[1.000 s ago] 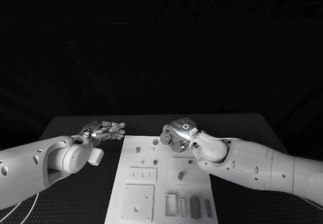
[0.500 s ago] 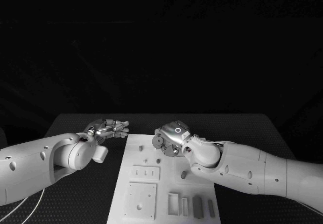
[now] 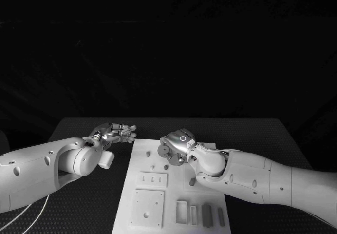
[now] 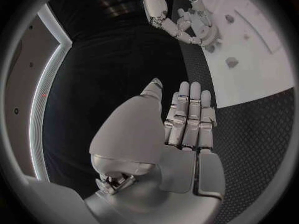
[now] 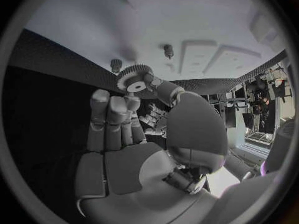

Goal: Assemble the parts on the task board

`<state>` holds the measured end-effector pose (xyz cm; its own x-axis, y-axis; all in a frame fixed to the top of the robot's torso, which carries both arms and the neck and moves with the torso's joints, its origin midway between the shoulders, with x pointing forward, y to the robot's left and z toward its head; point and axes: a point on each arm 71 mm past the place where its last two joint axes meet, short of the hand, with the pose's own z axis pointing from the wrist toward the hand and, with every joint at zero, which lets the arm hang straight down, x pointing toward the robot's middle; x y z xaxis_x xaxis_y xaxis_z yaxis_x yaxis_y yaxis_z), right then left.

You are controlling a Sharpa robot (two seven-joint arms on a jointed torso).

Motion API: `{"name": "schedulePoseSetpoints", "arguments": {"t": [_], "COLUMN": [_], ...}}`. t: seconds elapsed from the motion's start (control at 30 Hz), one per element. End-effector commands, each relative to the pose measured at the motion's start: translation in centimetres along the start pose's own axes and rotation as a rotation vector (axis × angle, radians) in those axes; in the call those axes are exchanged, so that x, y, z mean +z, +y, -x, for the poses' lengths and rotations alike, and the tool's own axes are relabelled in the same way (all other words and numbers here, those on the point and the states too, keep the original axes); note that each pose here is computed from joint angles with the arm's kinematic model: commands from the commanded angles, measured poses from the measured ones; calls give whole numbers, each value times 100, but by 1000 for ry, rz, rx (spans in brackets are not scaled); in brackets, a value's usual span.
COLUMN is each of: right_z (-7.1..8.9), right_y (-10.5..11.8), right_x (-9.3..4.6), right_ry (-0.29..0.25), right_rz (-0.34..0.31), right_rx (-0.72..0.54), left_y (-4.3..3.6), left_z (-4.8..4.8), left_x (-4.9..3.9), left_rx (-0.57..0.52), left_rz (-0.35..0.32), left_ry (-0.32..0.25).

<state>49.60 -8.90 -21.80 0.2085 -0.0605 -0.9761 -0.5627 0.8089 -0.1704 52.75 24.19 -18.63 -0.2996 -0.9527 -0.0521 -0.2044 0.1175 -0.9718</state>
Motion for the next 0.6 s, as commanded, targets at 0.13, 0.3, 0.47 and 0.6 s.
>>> {"name": "schedulePoseSetpoints", "arguments": {"t": [0.13, 0.3, 0.47, 0.6], "right_z": [-43, -65, -73, -80], "right_y": [11, 34, 49, 66], "right_x": [36, 49, 67, 81], "right_ry": [28, 35, 37, 41], "right_rz": [4, 11, 12, 14], "right_rx": [-7, -11, -5, 0], "left_y": [-16, -16, -18, -18], "left_z": [-27, -26, -32, -38], "left_x": [7, 9, 16, 19], "left_rx": [2, 2, 3, 3], "left_rz": [-7, -8, -8, -8], "left_ry": [9, 9, 10, 10]}}
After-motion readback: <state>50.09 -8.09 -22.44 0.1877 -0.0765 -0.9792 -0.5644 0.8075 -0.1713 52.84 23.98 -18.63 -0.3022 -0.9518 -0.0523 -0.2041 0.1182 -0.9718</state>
